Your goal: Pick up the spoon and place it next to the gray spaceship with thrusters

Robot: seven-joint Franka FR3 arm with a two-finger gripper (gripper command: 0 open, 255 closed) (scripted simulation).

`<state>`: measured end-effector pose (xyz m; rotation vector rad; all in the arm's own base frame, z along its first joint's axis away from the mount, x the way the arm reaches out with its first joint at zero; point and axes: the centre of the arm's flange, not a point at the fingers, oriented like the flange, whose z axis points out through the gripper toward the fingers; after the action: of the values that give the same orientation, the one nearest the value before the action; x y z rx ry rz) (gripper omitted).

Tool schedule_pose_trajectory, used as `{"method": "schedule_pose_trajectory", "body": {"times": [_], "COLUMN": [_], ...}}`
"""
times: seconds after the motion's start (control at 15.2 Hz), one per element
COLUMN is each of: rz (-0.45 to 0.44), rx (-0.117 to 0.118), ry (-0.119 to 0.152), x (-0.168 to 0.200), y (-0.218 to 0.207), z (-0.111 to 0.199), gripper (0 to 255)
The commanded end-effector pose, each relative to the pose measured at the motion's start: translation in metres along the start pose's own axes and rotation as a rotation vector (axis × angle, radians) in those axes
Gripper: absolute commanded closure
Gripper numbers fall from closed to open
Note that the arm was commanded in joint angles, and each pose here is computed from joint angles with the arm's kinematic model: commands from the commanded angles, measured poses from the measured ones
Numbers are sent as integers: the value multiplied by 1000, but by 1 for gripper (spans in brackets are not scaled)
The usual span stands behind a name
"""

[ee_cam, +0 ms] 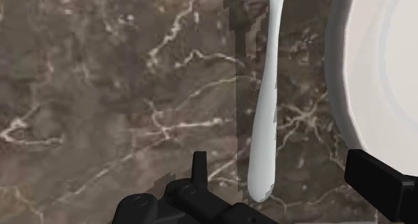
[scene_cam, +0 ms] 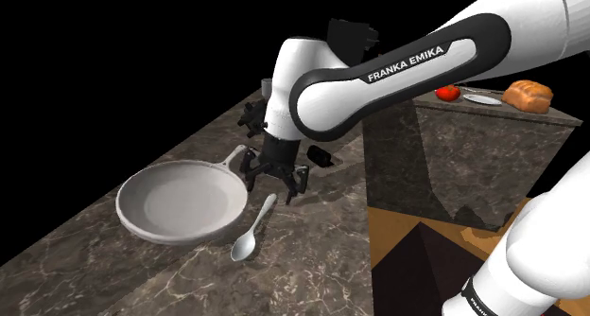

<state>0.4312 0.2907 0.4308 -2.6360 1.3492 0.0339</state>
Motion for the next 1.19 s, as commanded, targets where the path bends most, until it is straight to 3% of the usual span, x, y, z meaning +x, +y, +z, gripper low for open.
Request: {"method": "schedule_pose_trajectory", "body": {"times": [0.0,0.46,0.53,1.12], "rz": [-2,-2,-2,-2], "rx": [-3,-3,-3,-3], "ry": [-2,-2,-2,-2], "x": [-3,-3,-3,-3], "y": [1,1,1,1], "z": [8,8,8,8], "gripper": [0,0,255,255]}}
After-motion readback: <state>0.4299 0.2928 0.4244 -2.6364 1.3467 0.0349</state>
